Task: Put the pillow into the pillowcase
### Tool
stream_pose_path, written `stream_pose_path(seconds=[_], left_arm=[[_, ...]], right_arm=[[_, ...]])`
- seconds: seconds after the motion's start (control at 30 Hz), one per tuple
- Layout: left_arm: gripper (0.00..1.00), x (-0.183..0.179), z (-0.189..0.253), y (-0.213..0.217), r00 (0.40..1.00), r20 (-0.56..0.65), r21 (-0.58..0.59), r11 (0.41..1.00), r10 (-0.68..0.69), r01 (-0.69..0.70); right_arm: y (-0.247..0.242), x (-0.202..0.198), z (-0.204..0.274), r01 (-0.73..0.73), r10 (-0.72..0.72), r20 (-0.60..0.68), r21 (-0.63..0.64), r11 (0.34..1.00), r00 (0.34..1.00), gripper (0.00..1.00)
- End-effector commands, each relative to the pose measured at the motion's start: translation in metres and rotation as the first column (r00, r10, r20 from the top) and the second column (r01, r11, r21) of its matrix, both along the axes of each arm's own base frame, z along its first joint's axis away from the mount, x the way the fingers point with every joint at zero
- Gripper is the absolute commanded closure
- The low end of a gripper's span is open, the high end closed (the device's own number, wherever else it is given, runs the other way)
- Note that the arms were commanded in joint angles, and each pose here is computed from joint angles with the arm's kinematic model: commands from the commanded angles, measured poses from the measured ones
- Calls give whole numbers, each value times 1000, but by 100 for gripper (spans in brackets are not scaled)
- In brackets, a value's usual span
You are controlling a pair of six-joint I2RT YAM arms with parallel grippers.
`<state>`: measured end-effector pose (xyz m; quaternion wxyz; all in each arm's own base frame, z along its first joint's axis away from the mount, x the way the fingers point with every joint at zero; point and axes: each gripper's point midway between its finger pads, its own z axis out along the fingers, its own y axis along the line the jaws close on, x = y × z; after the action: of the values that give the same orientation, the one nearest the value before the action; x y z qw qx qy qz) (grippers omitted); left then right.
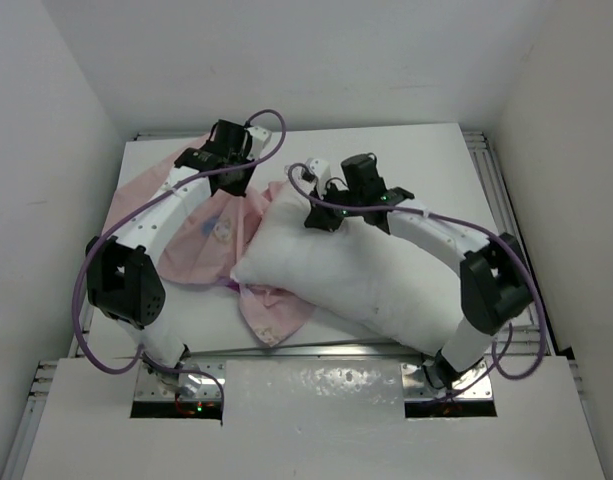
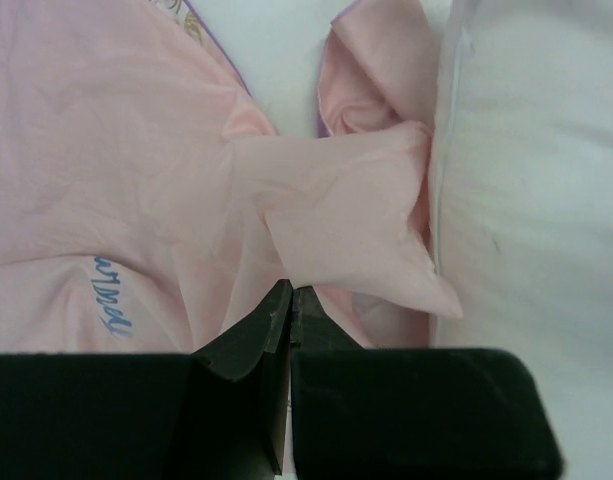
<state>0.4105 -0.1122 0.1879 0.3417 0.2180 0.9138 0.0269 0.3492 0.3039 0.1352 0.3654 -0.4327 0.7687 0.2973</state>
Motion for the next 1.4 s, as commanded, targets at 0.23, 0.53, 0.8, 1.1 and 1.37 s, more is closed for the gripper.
stream_pose_path(seconds=[0.23,0.53,0.8,1.1,1.37], left_arm=[[100,-2,44,-15,992,108,-103,991,-70,81],[100,19,37,32,985,149,106,989,86,-102],[100,24,40,13,988,152,37,999,24,-30],[100,3,38,-5,992,98,-26,996,-84,87],[100,-44,21,24,986,60,104,983,-158,151]], right_arm=[[24,-145,22,-450,456,1,163,878,890,100],[6,-179,15,-525,537,-104,124,842,837,100],[-6,-204,34,-550,564,-107,136,824,819,100],[27,-148,11,-371,378,-52,110,922,924,100],[38,-61,34,-148,159,-32,211,966,987,100]])
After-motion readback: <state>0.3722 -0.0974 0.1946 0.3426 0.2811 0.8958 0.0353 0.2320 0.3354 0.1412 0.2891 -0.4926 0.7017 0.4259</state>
